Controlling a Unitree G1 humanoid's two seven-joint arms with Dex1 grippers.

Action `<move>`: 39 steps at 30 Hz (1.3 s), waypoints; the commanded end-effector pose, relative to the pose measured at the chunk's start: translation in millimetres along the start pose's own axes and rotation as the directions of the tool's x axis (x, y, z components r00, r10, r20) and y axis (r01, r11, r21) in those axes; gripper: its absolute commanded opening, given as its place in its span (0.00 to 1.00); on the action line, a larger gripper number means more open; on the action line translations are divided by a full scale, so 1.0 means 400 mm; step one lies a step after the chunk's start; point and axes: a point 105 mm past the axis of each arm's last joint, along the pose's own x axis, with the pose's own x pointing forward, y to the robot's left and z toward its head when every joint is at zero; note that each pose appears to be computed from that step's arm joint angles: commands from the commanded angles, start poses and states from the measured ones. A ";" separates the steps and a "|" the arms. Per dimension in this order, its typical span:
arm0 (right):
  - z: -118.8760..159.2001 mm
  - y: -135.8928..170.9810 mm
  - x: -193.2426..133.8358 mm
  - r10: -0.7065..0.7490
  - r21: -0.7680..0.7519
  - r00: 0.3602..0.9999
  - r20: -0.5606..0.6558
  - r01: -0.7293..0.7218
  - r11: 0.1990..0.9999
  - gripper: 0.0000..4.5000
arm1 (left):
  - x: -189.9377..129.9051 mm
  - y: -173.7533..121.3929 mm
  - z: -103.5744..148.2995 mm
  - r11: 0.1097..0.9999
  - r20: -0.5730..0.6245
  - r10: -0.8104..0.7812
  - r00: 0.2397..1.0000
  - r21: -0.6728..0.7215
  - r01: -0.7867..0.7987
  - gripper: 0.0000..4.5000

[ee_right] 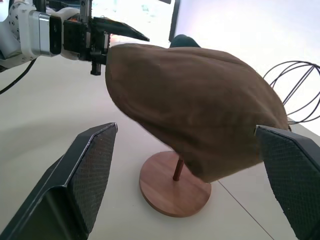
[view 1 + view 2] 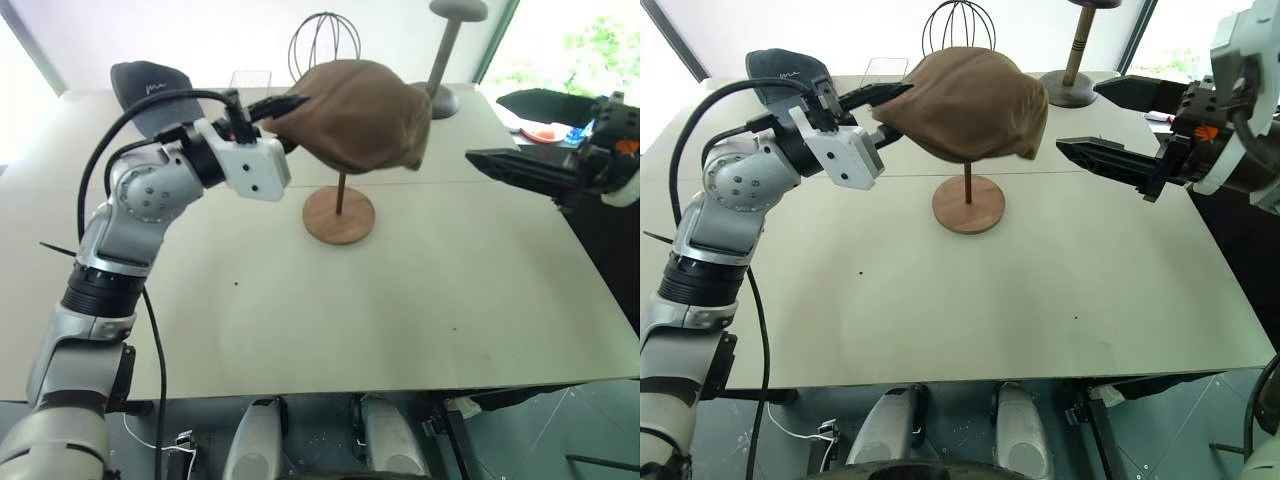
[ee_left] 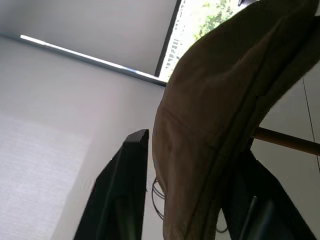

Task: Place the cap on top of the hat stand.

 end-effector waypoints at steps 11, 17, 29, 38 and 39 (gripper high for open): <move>0.011 0.018 0.011 0.058 -0.060 0.998 -0.005 -0.058 0.996 1.00 | -0.084 0.053 -0.054 0.967 -0.013 -0.116 0.993 -0.230 0.110 0.94; 0.002 0.024 0.018 0.088 -0.103 0.995 -0.052 -0.093 0.990 1.00 | -0.136 0.111 -0.160 0.836 -0.144 -0.132 0.981 -0.548 0.032 0.94; -0.068 0.112 0.173 0.015 -0.435 0.997 -0.077 -0.047 0.899 1.00 | -0.302 0.145 -0.040 0.169 0.245 -0.488 0.838 -0.915 0.366 0.94; -0.100 0.149 0.245 -0.047 -0.798 0.982 0.180 0.174 0.577 1.00 | -0.291 0.153 -0.012 0.141 0.276 -0.520 0.808 -0.906 0.400 0.94; -0.104 0.160 0.253 -0.033 -0.812 0.979 0.200 0.185 0.554 1.00 | -0.288 0.155 -0.013 0.145 0.271 -0.521 0.809 -0.906 0.398 0.94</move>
